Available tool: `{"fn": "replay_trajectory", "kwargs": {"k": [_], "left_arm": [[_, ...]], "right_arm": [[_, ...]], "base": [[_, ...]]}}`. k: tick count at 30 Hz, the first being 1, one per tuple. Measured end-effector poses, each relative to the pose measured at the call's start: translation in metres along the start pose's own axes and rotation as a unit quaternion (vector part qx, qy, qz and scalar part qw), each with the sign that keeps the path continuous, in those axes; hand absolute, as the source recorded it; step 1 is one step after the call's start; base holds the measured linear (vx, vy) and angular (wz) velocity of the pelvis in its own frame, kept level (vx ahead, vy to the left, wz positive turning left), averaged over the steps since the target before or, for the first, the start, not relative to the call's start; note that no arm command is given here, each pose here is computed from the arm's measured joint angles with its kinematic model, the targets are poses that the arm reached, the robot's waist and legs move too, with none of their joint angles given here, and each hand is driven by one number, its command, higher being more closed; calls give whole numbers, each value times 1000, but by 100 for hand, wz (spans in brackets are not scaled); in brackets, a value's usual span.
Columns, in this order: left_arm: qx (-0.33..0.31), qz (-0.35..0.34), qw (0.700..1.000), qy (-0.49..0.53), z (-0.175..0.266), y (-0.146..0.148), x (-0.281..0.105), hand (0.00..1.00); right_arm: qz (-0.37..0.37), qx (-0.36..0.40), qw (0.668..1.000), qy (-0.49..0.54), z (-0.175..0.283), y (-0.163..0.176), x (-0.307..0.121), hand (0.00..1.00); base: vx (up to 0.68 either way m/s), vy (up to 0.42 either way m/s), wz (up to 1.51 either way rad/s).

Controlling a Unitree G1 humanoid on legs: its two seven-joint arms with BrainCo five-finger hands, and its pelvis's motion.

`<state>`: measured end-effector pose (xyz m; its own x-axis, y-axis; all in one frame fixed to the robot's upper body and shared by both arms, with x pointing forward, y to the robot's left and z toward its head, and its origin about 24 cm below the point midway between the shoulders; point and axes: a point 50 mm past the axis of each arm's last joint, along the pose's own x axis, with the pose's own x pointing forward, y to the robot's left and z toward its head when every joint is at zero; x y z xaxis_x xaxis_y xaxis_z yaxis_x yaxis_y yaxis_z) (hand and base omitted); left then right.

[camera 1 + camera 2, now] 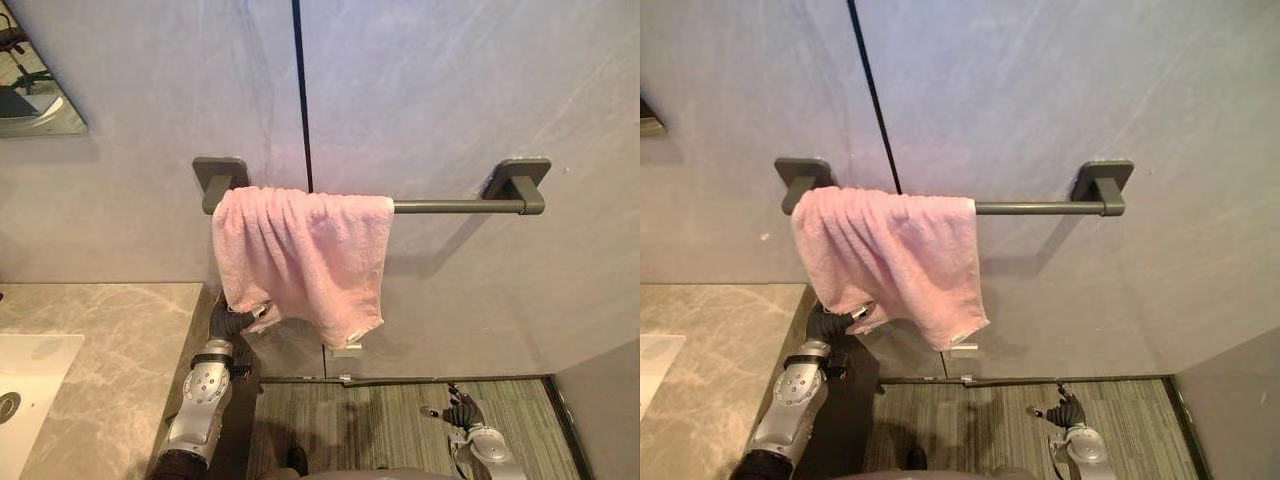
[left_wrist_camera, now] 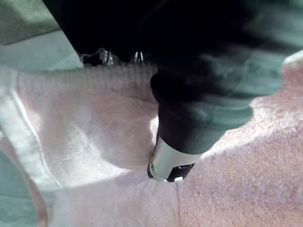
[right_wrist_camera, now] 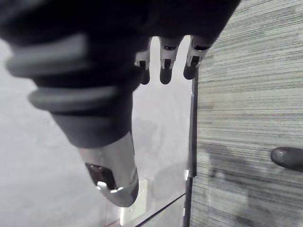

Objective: Organize washtable

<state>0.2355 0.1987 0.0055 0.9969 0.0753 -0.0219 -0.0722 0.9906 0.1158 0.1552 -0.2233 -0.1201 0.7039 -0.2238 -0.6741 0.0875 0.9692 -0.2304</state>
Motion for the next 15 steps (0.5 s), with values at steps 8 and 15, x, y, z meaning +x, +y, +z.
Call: {"fn": "replay_trajectory", "kwargs": {"k": [8,15], "left_arm": [[-1,2,1000,-6,3,1,2,100],[1,1,1000,-12,5,2,1,100]], "right_arm": [[-1,3,995,-102,44,-2,-1,0],[52,-20,960,-275,112,2,-25,0]], "base": [[-16,-13,-5],[-36,-5,-8]]}}
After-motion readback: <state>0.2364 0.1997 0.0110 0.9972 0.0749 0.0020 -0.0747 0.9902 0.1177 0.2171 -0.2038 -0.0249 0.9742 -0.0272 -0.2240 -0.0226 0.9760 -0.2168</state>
